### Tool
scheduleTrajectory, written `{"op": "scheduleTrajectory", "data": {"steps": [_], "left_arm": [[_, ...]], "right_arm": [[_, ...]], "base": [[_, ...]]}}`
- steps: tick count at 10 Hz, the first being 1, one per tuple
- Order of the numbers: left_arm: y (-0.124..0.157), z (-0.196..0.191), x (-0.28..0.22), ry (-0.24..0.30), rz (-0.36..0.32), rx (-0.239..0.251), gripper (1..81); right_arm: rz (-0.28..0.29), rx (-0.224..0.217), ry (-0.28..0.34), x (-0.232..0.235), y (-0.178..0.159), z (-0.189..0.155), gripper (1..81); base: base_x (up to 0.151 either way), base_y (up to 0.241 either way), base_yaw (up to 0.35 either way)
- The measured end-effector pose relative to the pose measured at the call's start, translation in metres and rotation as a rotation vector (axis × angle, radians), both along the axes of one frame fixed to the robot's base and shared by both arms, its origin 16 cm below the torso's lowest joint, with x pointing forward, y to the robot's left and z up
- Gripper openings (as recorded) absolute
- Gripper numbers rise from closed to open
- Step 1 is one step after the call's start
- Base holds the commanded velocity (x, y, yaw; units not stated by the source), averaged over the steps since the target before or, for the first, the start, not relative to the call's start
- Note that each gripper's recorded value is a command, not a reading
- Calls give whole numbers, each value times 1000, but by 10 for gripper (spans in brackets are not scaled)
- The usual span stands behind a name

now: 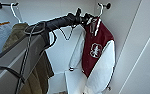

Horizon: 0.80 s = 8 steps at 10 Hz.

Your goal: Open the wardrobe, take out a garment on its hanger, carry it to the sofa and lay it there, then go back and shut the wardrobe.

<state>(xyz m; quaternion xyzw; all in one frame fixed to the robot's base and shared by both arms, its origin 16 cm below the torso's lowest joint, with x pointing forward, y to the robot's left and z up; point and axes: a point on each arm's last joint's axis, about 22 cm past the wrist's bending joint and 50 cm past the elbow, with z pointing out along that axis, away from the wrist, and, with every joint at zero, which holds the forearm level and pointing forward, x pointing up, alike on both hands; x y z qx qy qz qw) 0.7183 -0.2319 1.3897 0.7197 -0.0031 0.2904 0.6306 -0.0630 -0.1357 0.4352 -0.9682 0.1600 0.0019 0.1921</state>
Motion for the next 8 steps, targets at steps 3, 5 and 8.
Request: {"op": "scheduleTrajectory", "data": {"steps": [3,5,8], "left_arm": [[-9,0,-11,16,-30,-8,811],[-21,-7,-29,-7,-86,27,811],[-51,-35,-66,-5,-190,48,811]], "right_arm": [[0,2,-1,1,2,0,811],[-1,1,-2,1,2,0,811],[-2,3,-5,2,5,0,811]], "base": [[0,0,0],[0,0,0],[0,0,0]]}}
